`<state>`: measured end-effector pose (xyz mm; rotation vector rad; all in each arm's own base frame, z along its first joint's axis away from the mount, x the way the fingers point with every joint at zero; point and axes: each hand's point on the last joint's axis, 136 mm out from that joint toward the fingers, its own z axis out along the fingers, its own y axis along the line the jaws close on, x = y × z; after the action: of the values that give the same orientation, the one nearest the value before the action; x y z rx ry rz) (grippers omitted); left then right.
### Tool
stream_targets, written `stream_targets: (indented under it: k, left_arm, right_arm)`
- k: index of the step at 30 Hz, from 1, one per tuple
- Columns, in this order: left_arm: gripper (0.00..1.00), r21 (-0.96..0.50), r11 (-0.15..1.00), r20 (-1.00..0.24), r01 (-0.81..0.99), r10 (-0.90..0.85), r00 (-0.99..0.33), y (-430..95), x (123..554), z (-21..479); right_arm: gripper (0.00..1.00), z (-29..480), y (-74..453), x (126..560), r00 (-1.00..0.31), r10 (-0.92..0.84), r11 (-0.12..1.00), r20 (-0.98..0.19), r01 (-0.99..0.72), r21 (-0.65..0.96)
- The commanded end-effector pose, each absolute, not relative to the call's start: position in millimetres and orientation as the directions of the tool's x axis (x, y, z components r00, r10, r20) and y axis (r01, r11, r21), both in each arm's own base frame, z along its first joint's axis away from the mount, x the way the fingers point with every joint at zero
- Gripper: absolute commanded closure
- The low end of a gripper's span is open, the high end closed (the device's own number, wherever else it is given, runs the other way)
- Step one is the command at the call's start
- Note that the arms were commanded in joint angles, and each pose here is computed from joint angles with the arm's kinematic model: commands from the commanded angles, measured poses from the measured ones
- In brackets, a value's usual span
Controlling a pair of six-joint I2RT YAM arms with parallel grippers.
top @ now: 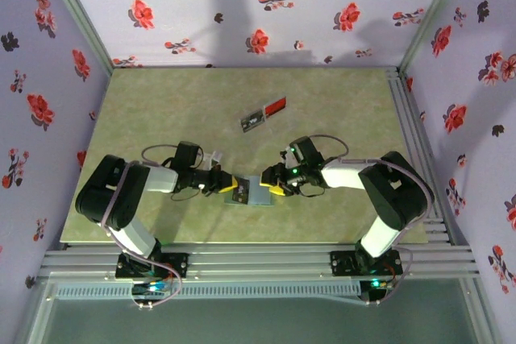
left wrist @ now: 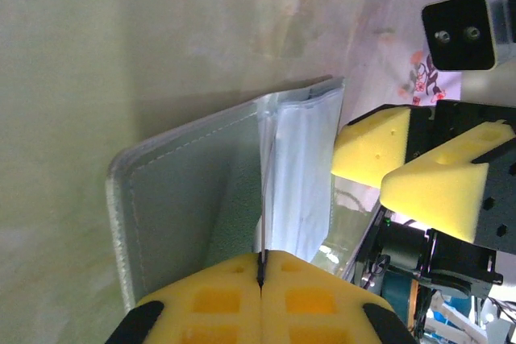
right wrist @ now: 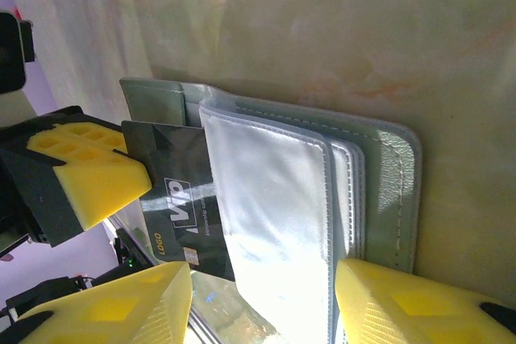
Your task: Put the credit cards into the card holder
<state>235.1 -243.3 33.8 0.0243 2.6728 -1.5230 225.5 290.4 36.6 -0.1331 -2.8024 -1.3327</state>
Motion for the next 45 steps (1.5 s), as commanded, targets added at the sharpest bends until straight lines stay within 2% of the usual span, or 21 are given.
stream_targets:
  k: [1, 11, 24, 34, 45]
  left_arm:
    - [1.00, -0.873, 0.480, -0.094, 0.083, 0.001, -0.996, -248.8, 234.9, 34.0]
    - [1.00, -0.891, 0.440, -0.124, 0.113, 0.003, -0.992, -254.1, 236.1, 42.8]
    - [1.00, -0.863, 0.483, -0.139, 0.146, 0.051, -0.989, -246.5, 223.8, 52.9]
    - [1.00, -0.827, 0.550, -0.124, 0.117, 0.024, -0.992, -240.2, 229.0, 35.4]
    - [1.00, -0.859, 0.501, -0.115, 0.107, 0.014, -0.993, -251.8, 242.1, 35.5]
  right_arm:
    - [0.50, 4.5, 272.4, 210.9, -0.983, 0.109, 0.694, 0.147, 0.181, 0.697]
    - [0.54, 4.2, 271.3, 209.9, -0.982, 0.104, 0.681, 0.157, 0.186, 0.708]
    - [0.64, 1.2, 265.4, 207.9, -0.982, 0.099, 0.692, 0.159, 0.183, 0.699]
    - [0.66, 0.6, 265.4, 207.4, -0.982, 0.092, 0.695, 0.162, 0.180, 0.696]
    - [0.67, -1.3, 265.9, 203.0, -0.982, 0.073, 0.690, 0.174, 0.175, 0.702]
